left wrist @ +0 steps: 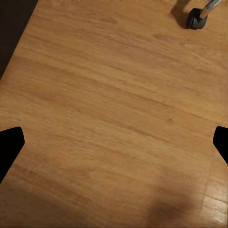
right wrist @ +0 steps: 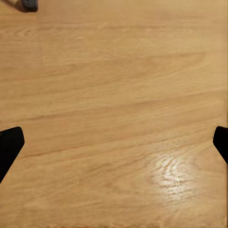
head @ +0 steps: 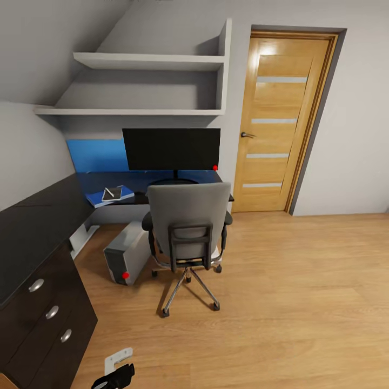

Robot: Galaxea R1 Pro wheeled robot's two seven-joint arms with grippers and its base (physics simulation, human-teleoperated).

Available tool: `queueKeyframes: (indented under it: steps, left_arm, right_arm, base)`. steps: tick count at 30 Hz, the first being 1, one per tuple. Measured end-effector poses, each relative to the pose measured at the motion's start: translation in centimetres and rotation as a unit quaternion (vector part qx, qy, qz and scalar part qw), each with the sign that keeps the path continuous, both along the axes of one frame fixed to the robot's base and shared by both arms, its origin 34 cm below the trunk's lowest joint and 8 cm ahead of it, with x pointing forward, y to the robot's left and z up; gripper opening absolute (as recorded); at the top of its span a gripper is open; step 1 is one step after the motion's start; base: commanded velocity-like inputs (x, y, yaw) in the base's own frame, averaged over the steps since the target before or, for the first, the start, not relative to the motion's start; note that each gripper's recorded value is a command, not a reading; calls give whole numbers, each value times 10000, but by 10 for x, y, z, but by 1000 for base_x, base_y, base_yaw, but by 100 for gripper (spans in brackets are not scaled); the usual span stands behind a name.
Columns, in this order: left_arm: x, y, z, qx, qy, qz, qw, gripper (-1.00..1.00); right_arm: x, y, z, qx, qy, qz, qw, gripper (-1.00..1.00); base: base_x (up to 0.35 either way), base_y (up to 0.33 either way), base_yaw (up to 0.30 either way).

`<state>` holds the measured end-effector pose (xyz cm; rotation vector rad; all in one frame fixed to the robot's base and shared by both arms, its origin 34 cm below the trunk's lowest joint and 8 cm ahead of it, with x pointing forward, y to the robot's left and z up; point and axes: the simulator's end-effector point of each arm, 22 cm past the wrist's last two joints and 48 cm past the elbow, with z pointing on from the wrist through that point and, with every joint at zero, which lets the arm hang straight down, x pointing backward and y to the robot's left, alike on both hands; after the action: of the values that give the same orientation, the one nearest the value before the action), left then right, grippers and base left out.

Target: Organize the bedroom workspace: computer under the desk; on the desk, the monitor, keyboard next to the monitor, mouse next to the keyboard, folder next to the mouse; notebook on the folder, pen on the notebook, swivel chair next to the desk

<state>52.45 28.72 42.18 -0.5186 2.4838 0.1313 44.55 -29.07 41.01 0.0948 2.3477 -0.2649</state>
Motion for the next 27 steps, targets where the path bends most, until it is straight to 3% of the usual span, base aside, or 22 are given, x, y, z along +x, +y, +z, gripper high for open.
queueKeyframes:
  steps: [4,27]
  left_arm:
    - [1,1,8,10,6,9,10000,100]
    - [6,9,52,28,3,11,10000,100]
  right_arm:
    - [-10,1,3,4,76,4,10000,100]
    - [-8,1,47,7,95,5,10000,100]
  base:
    - [0,0,0]
    - [0,0,0]
